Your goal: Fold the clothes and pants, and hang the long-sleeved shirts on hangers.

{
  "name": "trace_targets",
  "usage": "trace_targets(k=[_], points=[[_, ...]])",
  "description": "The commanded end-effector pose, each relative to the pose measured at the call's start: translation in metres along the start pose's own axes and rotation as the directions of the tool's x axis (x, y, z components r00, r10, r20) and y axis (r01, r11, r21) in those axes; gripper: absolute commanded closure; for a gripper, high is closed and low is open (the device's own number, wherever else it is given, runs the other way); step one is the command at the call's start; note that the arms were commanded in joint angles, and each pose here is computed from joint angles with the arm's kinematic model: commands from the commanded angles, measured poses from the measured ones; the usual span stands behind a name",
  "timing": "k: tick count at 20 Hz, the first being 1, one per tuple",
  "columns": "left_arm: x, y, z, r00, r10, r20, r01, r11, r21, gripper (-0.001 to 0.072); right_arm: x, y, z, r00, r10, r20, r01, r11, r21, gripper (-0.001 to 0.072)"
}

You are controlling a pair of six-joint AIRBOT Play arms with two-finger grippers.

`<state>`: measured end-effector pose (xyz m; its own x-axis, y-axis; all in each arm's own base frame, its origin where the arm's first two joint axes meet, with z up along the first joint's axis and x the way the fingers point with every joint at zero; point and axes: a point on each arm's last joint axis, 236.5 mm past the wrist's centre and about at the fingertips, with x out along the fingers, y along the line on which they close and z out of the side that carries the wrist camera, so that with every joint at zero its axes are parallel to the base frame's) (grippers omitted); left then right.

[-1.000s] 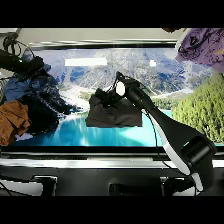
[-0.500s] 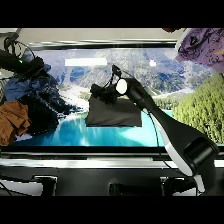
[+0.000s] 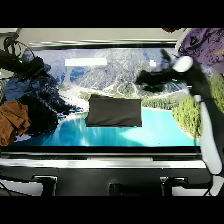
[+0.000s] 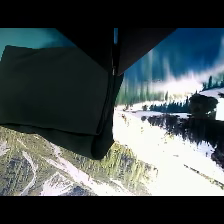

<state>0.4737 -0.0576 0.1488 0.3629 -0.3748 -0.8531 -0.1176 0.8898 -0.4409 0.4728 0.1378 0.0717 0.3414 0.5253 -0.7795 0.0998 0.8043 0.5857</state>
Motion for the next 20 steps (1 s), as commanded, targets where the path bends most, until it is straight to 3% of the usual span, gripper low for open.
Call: trace_targets(k=[1,4,12,15,17,18,20], points=[[0.000,0.001,0.000,1.000,0.001,0.001,-0.001,1.000,-0.001,0.0689,-0.010,-0.080,-0.015,0.993,0.103,-0.063,-0.094,0.986,0.139,0.0117],[0.000,0.000,0.000,1.000,-0.001,0.000,0.001,1.000,0.000,0.0689,0.024,-0.118,-0.054,0.980,0.140,-0.142,-0.108,0.971,0.213,0.0127],[0.001,-0.001,0.000,1.000,-0.003,-0.002,0.003,1.000,0.000,0.0689,0.113,-0.108,-0.088,0.949,0.212,-0.231,-0.161,0.962,0.220,0.0198],[0.001,-0.001,0.000,1.000,-0.003,-0.002,0.003,1.000,0.000,0.0689,0.126,-0.104,-0.092,0.949,0.207,-0.237,-0.156,0.964,0.217,0.0327],[0.001,-0.001,0.000,1.000,-0.003,-0.001,0.003,1.000,0.000,0.0688,0.127,-0.096,-0.088,0.948,0.230,-0.218,-0.180,0.958,0.225,0.0512],[0.001,-0.001,0.000,1.000,-0.003,-0.001,0.003,1.000,0.000,0.0689,0.125,-0.088,-0.083,0.945,0.260,-0.198,-0.212,0.949,0.232,0.0641],[0.001,-0.001,0.000,1.000,-0.003,-0.001,0.003,1.000,0.000,0.0688,0.114,-0.075,-0.063,0.945,0.290,-0.148,-0.252,0.939,0.234,0.0679]])
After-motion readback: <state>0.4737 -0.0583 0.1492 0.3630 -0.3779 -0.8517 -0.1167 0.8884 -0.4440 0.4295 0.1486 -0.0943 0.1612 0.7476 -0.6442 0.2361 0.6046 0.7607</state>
